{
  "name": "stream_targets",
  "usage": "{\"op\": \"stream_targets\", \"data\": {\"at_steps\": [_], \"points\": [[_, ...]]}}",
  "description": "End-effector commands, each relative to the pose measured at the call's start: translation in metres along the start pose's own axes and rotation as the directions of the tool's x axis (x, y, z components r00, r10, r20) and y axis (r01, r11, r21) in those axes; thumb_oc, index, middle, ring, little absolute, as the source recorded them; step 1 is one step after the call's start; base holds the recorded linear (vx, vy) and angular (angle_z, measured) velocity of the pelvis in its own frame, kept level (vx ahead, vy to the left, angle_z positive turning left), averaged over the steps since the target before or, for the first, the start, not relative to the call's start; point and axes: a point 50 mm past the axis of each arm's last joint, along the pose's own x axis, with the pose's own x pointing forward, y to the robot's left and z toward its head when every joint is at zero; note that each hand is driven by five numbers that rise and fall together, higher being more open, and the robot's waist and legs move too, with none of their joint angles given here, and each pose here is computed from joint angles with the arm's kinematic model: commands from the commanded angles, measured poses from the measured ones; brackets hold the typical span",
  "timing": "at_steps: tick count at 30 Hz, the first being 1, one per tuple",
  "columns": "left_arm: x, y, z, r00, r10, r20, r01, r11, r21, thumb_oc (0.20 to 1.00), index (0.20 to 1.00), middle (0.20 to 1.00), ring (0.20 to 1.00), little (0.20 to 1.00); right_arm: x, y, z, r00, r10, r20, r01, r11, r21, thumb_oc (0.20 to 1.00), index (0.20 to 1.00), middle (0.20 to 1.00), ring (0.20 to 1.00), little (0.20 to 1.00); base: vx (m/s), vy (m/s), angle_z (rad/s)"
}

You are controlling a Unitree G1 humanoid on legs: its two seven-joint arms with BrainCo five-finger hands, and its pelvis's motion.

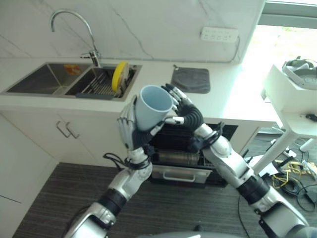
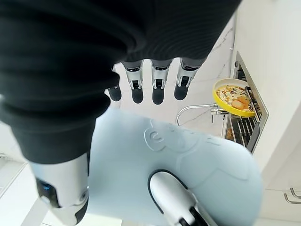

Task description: Place the dishes in the dishwasher.

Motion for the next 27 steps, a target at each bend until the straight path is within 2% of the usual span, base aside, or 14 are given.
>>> {"op": "stream_targets", "data": {"at_steps": [1, 12, 19, 27], "points": [[0.022, -0.016, 0.017, 0.992, 0.008, 0.127, 0.005, 0.994, -0.107, 0.200, 0.200, 0.200, 0.200, 0.200, 0.026, 0.004, 0.025, 0.994, 0.014, 0.110, -0.017, 0.999, 0.028, 1.000, 1.000, 1.000, 1.000, 1.000, 0.00, 0.000, 0.00], [0.021, -0.021, 0.032, 0.985, -0.032, 0.169, 0.064, 0.981, -0.185, 0.200, 0.200, 0.200, 0.200, 0.200, 0.029, 0.008, 0.023, 0.995, 0.039, 0.089, -0.045, 0.996, 0.071, 1.000, 1.000, 1.000, 1.000, 1.000, 0.00, -0.001, 0.01], [0.023, -0.023, 0.038, 0.982, -0.047, 0.185, 0.083, 0.978, -0.191, 0.200, 0.200, 0.200, 0.200, 0.200, 0.032, 0.016, 0.025, 0.991, 0.103, 0.089, -0.111, 0.990, 0.087, 1.000, 1.000, 1.000, 1.000, 1.000, 0.00, -0.001, 0.00], [0.018, -0.027, 0.039, 0.977, -0.084, 0.194, 0.123, 0.973, -0.197, 0.200, 0.200, 0.200, 0.200, 0.200, 0.035, 0.018, 0.027, 0.989, 0.113, 0.093, -0.120, 0.989, 0.081, 1.000, 1.000, 1.000, 1.000, 1.000, 0.00, 0.000, 0.00]]}}
